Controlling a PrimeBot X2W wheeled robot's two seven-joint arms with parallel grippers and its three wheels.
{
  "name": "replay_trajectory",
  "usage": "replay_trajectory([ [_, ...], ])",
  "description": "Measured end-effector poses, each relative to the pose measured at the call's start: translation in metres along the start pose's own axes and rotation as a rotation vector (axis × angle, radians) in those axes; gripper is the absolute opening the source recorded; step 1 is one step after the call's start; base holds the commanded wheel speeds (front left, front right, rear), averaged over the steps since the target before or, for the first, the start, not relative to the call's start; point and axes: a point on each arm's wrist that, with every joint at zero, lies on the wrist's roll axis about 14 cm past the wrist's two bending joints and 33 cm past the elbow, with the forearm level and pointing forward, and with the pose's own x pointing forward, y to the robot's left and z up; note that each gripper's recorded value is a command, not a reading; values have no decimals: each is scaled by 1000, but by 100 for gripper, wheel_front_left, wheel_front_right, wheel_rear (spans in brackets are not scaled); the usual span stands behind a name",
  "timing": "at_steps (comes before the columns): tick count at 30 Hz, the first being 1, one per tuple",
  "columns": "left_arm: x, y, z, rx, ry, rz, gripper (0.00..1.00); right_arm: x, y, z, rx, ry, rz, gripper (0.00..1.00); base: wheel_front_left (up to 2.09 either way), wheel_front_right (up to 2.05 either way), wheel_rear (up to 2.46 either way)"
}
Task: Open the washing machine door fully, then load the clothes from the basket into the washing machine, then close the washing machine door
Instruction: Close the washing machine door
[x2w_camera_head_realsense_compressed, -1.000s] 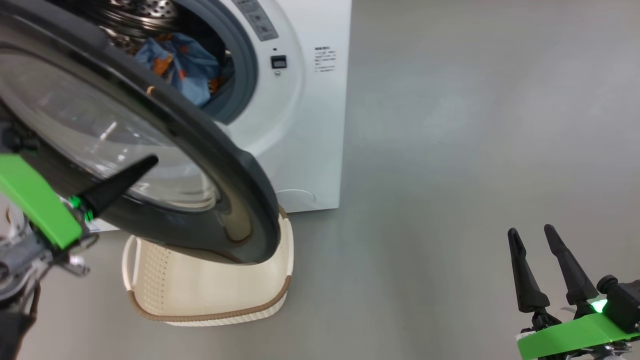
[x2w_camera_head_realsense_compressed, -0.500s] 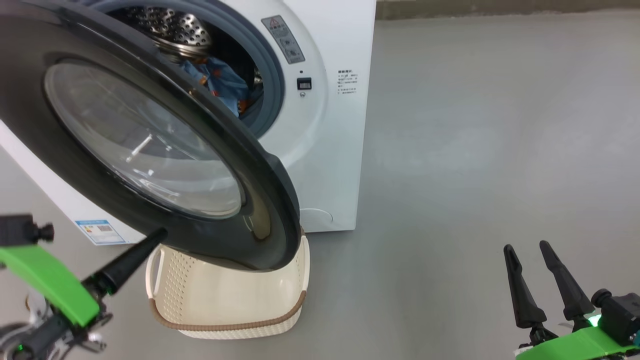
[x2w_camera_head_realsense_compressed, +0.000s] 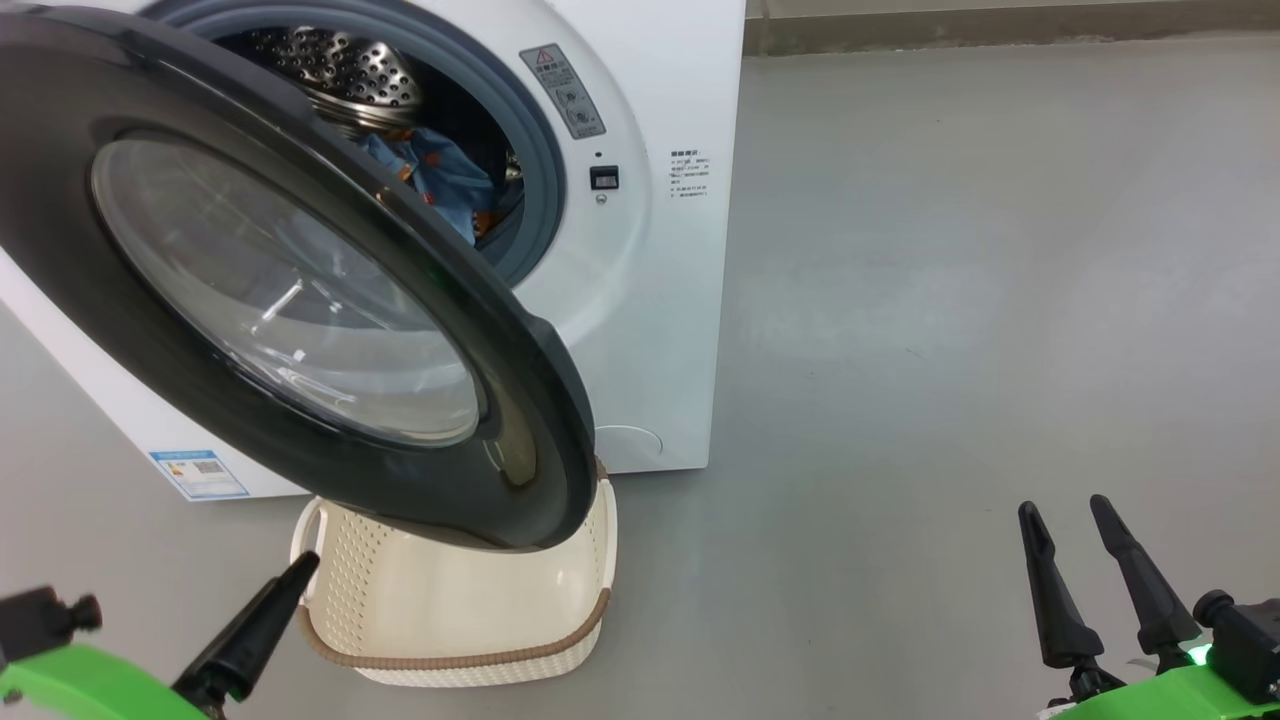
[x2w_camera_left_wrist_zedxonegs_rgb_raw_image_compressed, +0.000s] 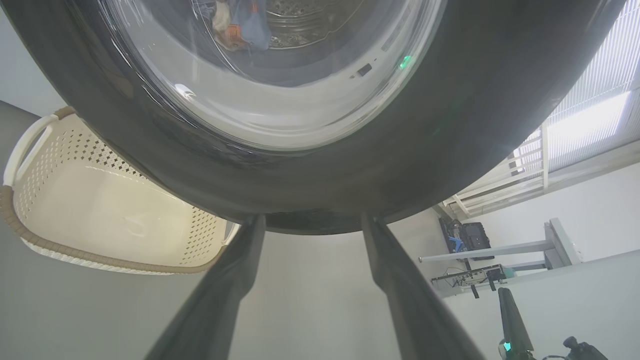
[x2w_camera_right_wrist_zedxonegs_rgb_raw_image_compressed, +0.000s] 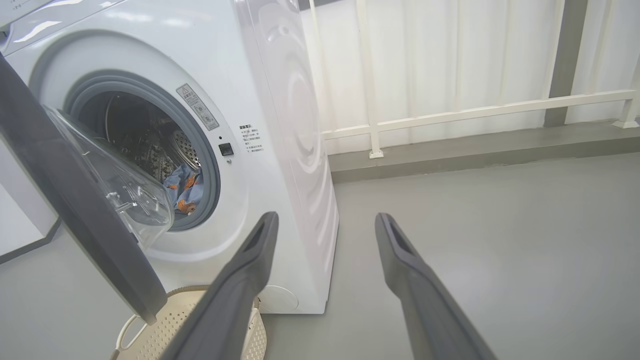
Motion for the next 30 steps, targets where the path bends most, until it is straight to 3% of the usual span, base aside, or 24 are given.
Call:
replay_trajectory([
  [11, -17, 26, 3, -26, -230, 85, 100, 2, -4, 4, -4, -13, -9, 100, 0, 0, 0],
  [17, -27, 45, 4, 125, -339, 156, 100, 3, -2, 4, -1, -14, -4, 100, 0, 0, 0],
  [22, -32, 62, -3, 291, -318, 219, 100, 3, -2, 5, -2, -16, -7, 100, 0, 0, 0],
  [28, -27, 48, 17, 532, -416, 240, 100, 1, -5, 3, -2, -10, -16, 100, 0, 0, 0],
  [30, -26, 43, 14, 564, -426, 239, 100, 0, -7, 2, -2, -6, -22, 100, 0, 0, 0],
])
